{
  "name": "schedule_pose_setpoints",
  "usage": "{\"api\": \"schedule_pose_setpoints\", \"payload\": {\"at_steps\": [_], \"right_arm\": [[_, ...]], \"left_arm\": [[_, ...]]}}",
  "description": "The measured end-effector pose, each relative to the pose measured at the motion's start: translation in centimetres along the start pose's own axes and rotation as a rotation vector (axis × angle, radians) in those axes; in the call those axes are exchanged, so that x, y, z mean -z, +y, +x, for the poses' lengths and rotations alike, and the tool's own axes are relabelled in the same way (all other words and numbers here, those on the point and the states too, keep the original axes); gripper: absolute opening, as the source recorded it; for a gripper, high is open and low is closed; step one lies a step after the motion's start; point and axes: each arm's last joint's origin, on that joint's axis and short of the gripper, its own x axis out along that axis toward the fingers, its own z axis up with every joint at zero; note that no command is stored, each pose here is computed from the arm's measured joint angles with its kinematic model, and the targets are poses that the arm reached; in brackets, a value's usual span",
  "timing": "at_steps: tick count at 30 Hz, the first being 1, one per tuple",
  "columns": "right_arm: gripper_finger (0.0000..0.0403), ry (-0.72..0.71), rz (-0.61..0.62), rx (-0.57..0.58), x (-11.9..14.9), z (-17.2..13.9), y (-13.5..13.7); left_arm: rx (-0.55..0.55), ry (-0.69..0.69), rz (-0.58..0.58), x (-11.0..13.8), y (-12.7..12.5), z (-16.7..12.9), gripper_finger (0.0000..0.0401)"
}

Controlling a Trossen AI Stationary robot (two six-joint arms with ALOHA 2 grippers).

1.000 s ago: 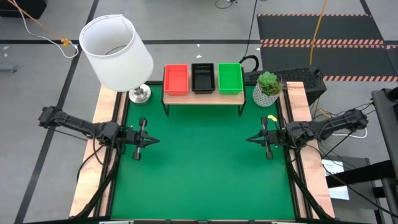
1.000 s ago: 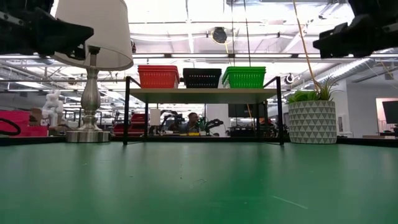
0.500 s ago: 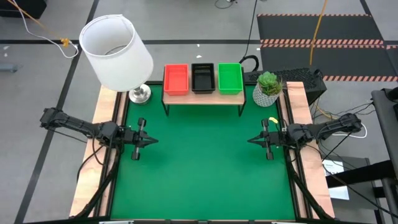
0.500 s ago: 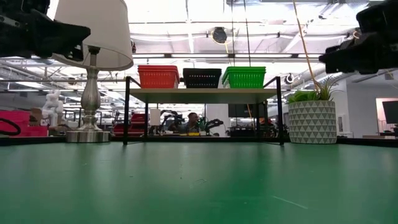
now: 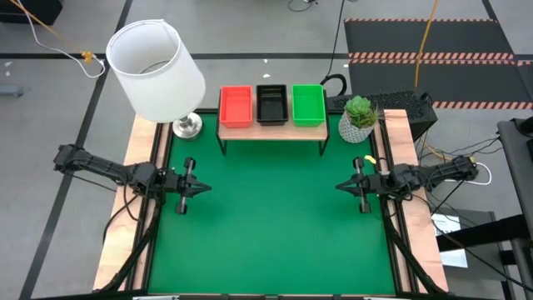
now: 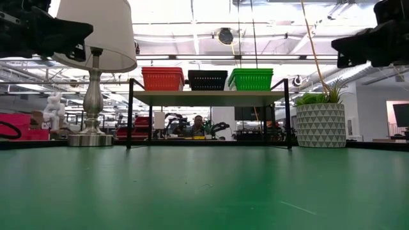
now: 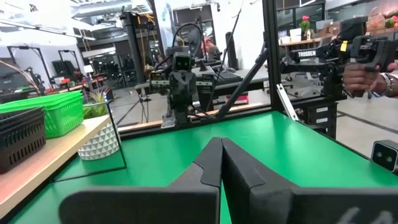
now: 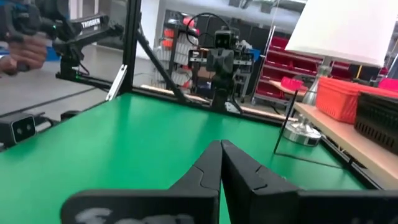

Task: Stack baskets on shelf by color
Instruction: Return to Home Position

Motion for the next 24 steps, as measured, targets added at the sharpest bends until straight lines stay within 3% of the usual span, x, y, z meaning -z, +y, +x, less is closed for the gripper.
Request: {"api": "schedule_pose_setpoints", "payload": {"at_steps": [11,24], "right_arm": [[0.0,-0.036,-0.087,0.031,-0.38,-0.01,-0.14],[0.0,-0.014,-0.094,0.064,-0.24,-0.01,-0.22]], "left_arm": [[-0.01,0.001,0.005,-0.01,0.03,0.0,0.0006],[-0.021,-0.055,0.018,-0.63,0.21,-0.74,0.001]]}}
